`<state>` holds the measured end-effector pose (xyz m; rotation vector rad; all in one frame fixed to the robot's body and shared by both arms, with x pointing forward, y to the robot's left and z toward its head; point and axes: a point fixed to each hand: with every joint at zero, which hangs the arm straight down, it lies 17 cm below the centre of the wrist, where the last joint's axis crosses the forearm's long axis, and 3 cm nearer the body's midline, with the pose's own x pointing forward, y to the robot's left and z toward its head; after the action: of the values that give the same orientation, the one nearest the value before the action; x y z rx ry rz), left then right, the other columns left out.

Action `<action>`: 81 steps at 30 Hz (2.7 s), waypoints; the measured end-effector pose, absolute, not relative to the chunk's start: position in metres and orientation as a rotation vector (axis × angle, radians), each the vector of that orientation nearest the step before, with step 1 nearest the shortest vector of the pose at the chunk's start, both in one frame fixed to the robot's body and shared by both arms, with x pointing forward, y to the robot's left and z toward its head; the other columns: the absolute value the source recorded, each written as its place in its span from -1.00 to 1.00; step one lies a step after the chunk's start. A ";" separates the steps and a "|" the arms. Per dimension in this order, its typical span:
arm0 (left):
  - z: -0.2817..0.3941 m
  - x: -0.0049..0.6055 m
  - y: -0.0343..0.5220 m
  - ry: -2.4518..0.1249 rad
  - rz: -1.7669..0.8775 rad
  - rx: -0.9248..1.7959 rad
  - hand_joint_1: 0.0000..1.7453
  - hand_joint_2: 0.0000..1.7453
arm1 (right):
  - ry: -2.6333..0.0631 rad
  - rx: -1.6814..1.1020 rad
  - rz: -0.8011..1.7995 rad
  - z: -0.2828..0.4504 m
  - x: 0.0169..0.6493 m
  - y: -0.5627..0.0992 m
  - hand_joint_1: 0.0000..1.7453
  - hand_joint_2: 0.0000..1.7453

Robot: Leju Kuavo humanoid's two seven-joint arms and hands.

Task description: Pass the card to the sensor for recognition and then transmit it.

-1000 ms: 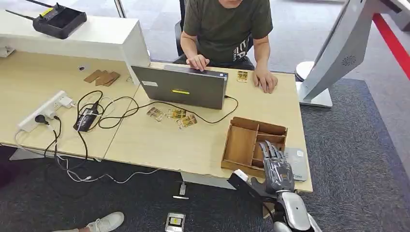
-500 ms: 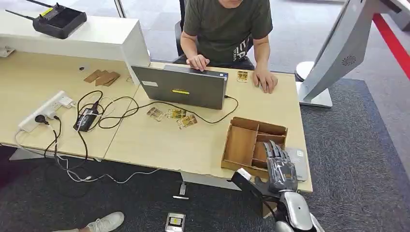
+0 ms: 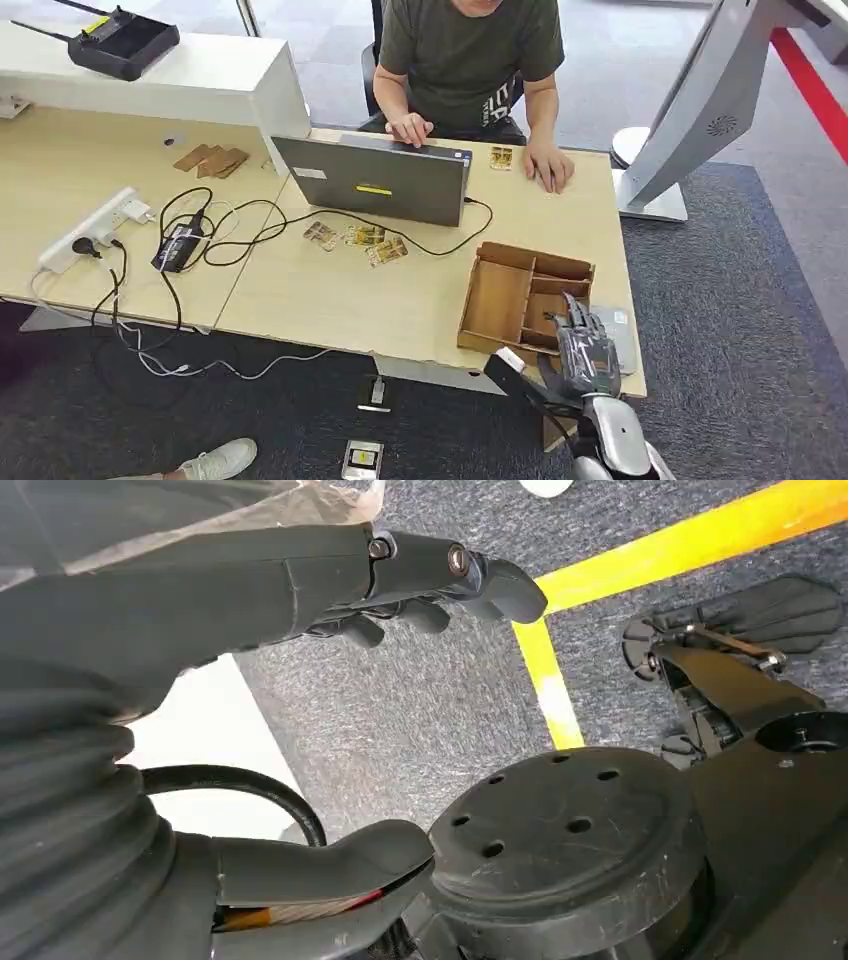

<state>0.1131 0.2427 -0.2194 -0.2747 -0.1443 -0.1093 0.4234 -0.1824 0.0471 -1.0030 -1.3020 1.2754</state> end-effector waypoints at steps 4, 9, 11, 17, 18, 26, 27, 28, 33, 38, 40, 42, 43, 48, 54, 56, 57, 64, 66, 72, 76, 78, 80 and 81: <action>-0.220 0.113 0.244 -0.145 -0.112 -0.272 -1.00 1.00 | -1.295 -1.005 1.274 0.047 0.424 -0.184 0.76 1.00; -0.220 0.113 0.245 -0.146 -0.122 -0.268 -1.00 1.00 | -1.275 -0.996 1.275 0.043 0.424 -0.186 0.76 1.00; -0.220 0.112 0.246 -0.145 -0.122 -0.267 -1.00 1.00 | -1.274 -0.986 1.274 0.042 0.423 -0.186 0.78 1.00; -0.220 0.112 0.246 -0.143 -0.123 -0.268 -1.00 1.00 | -1.284 -0.974 1.275 0.042 0.423 -0.182 0.76 1.00; -0.220 0.112 0.246 -0.143 -0.124 -0.268 -1.00 1.00 | -1.285 -0.975 1.275 0.043 0.423 -0.181 0.74 1.00; -0.220 0.112 0.246 -0.144 -0.133 -0.266 -1.00 1.00 | -1.350 -1.009 1.248 0.072 0.431 -0.176 0.78 1.00; -0.220 0.112 0.246 -0.146 -0.136 -0.265 -1.00 1.00 | -1.358 -1.018 1.245 0.077 0.433 -0.177 0.74 1.00; -0.220 0.112 0.246 -0.148 -0.140 -0.264 -1.00 1.00 | -1.366 -1.021 1.239 0.082 0.435 -0.177 0.76 1.00; -0.219 0.112 0.244 -0.157 -0.173 -0.271 -1.00 1.00 | -1.429 -1.017 1.193 0.111 0.444 -0.174 0.88 1.00; -0.218 0.110 0.242 -0.167 -0.228 -0.285 -1.00 1.00 | -1.498 -0.873 1.141 0.132 0.452 -0.159 1.00 1.00; -0.218 0.110 0.243 -0.170 -0.247 -0.285 -1.00 1.00 | -1.518 -0.848 1.128 0.142 0.458 -0.154 1.00 1.00; -0.218 0.109 0.245 -0.171 -0.274 -0.282 -1.00 1.00 | -1.528 -0.813 1.110 0.153 0.468 -0.150 1.00 1.00; -0.218 0.109 0.245 -0.172 -0.283 -0.281 -1.00 1.00 | -1.531 -0.798 1.102 0.157 0.473 -0.148 0.98 1.00; -0.219 0.106 0.246 -0.167 -0.337 -0.272 -1.00 1.00 | -1.536 -0.776 1.058 0.180 0.499 -0.144 1.00 1.00; -0.219 0.104 0.248 -0.168 -0.381 -0.264 -1.00 1.00 | -1.507 -0.803 1.037 0.196 0.528 -0.144 1.00 1.00; -0.219 0.105 0.248 -0.170 -0.388 -0.262 -1.00 1.00 | -1.503 -0.810 1.032 0.200 0.535 -0.143 1.00 1.00; -0.219 0.105 0.249 -0.170 -0.389 -0.262 -1.00 1.00 | -1.496 -0.815 1.033 0.200 0.538 -0.143 0.98 1.00; -0.219 0.104 0.249 -0.170 -0.392 -0.261 -1.00 1.00 | -1.484 -0.825 1.046 0.199 0.547 -0.134 0.92 1.00; -0.220 0.104 0.249 -0.169 -0.393 -0.258 -1.00 1.00 | -1.485 -0.833 1.049 0.199 0.550 -0.132 0.94 1.00; -0.221 0.102 0.251 -0.171 -0.409 -0.244 -1.00 1.00 | -1.462 -0.847 1.064 0.192 0.554 -0.130 0.92 1.00; -0.222 0.101 0.252 -0.173 -0.421 -0.237 -1.00 1.00 | -1.451 -0.860 1.074 0.187 0.555 -0.130 -0.88 1.00; -0.222 0.101 0.253 -0.173 -0.424 -0.235 -1.00 1.00 | -1.446 -0.864 1.077 0.185 0.555 -0.130 -1.00 1.00; -0.222 0.101 0.253 -0.175 -0.428 -0.230 -1.00 1.00 | -1.440 -0.865 1.081 0.182 0.555 -0.130 -1.00 1.00; -0.222 0.101 0.254 -0.176 -0.431 -0.228 -1.00 1.00 | -1.437 -0.869 1.083 0.181 0.555 -0.130 -1.00 1.00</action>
<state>0.1012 0.2535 -0.2224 -0.2281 -0.1759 -0.4306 0.5550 -0.1304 0.1813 -0.8693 -1.4373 1.0833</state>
